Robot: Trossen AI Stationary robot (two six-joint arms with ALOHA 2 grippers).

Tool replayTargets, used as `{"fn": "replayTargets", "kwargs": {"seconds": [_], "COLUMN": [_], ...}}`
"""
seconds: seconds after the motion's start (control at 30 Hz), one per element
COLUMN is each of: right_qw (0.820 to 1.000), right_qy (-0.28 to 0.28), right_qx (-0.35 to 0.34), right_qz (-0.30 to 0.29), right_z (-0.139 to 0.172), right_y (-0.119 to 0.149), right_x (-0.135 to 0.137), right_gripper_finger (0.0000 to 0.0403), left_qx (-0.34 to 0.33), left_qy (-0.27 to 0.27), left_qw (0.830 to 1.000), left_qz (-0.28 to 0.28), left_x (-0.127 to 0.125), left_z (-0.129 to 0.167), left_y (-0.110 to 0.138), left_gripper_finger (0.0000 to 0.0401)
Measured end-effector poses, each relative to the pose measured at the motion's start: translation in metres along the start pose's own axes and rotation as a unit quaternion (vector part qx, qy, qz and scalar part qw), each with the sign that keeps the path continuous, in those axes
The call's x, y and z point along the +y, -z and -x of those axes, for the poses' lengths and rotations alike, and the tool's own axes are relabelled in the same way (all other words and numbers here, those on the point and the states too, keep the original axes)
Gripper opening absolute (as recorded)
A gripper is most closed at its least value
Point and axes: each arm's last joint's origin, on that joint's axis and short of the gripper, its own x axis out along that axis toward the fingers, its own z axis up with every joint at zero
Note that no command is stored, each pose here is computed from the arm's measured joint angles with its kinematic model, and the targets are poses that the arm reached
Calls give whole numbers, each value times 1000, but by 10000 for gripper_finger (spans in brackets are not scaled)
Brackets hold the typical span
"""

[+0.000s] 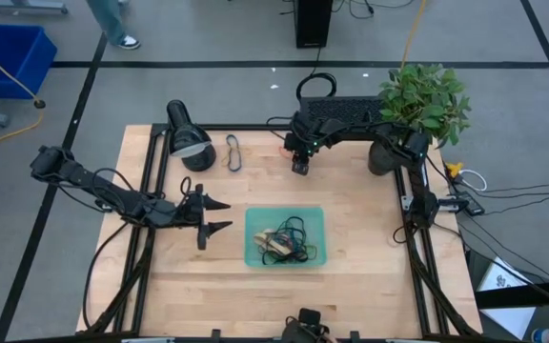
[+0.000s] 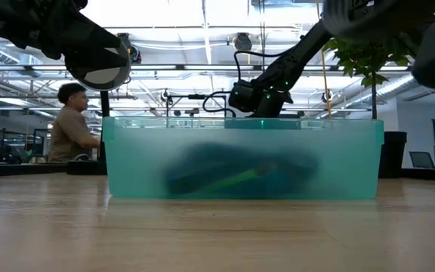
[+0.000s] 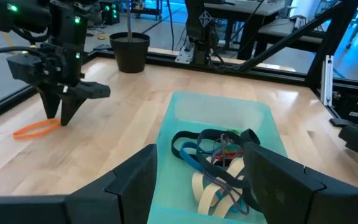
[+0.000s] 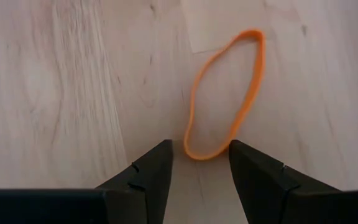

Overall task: Pick and place rubber bands into bin
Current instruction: Put the orange rubber band into the green bin

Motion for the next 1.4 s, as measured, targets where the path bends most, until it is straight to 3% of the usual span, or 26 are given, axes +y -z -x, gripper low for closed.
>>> {"fn": "replayTargets", "kwargs": {"seconds": [0.33,0.47,0.67,1.0,1.2,1.4], "right_qw": [999,1000,1000,999,1000,1000], "right_qy": [18,-11,-19,1,4,18], "right_qx": [-35,-23,4,18,7,-14], "right_qz": [22,11,6,33,-8,-19], "right_z": [1,-1,-2,-3,2,31], "right_y": [-6,0,6,6,3,-5], "right_x": [-4,-7,-7,-4,-4,5], "right_gripper_finger": [155,148,108,8,3,1], "left_qx": [13,17,20,20,20,20], "left_qy": [-3,-4,-5,-5,-5,-5], "left_qw": [1000,1000,1000,1000,1000,1000], "left_qz": [-5,-7,-11,-12,-12,-12], "left_x": [1,1,1,1,1,1], "left_z": [0,0,0,0,0,0], "left_y": [3,3,4,4,4,4], "left_gripper_finger": [246,246,246,246,246,246]}}
